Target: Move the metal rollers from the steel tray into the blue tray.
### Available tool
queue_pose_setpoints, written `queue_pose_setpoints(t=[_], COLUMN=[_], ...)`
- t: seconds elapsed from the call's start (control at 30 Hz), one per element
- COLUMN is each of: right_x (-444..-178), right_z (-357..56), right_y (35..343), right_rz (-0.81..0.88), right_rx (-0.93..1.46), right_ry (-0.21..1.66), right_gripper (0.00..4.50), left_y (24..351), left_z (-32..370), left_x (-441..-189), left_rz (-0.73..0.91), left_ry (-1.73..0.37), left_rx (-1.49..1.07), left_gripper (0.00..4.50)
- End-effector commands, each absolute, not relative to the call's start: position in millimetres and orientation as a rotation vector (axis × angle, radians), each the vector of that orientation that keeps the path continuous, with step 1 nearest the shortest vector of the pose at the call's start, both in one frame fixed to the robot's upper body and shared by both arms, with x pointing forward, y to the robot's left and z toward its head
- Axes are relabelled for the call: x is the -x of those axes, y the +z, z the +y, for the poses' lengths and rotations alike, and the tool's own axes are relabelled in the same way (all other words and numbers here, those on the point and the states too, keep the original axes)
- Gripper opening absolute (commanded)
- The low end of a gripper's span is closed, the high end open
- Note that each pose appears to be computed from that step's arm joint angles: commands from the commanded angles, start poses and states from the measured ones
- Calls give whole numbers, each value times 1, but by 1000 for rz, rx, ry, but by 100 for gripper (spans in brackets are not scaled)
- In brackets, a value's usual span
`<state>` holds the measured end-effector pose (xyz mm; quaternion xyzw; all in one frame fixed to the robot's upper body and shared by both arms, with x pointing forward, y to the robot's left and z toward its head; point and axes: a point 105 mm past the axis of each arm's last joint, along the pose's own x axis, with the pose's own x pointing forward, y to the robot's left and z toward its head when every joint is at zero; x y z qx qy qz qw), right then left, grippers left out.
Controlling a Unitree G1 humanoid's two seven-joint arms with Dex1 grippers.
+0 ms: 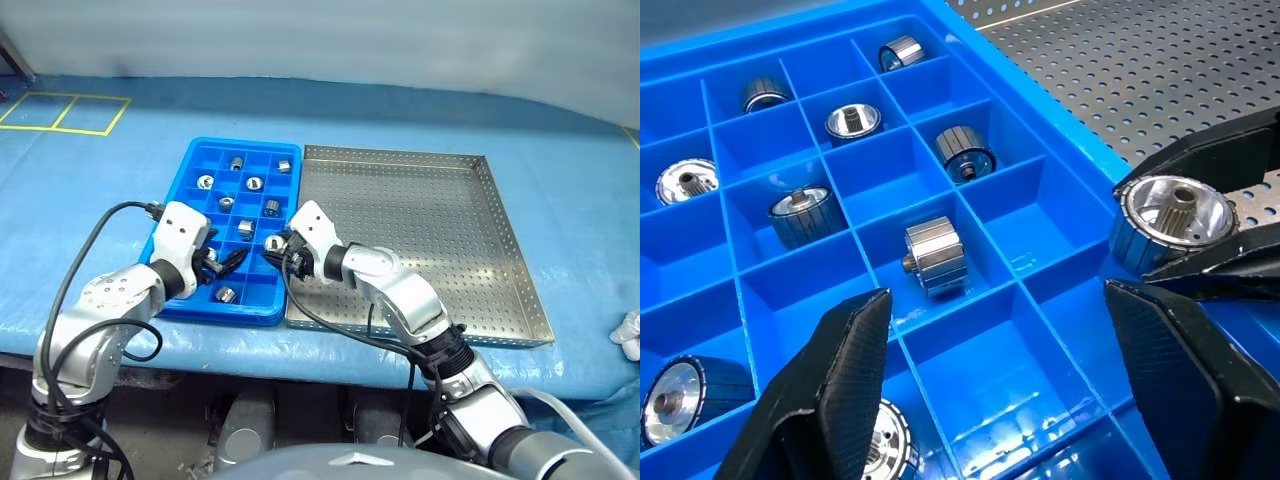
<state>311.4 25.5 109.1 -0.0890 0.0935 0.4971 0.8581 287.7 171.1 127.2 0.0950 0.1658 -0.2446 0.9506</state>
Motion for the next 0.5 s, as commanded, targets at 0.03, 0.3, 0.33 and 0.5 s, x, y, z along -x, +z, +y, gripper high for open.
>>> queue_pose_setpoints(t=[0.03, 0.3, 0.33, 0.5], right_x=[-312, -334, -337, -338], right_z=[29, -35, -49, -108], right_y=[131, 152, 151, 134], right_rz=[86, -36, -30, 56], right_rx=[187, 171, 187, 250], right_ry=[1042, 741, 696, 567], right_gripper=[366, 366, 366, 366], left_y=[135, 137, 137, 139], left_z=[162, 131, 127, 106], left_x=[-291, -294, -295, -302], left_rz=[295, 228, 210, 153], left_ry=[-527, -627, -639, -704], left_rx=[-199, -182, -174, -149], left_gripper=[372, 372, 372, 372])
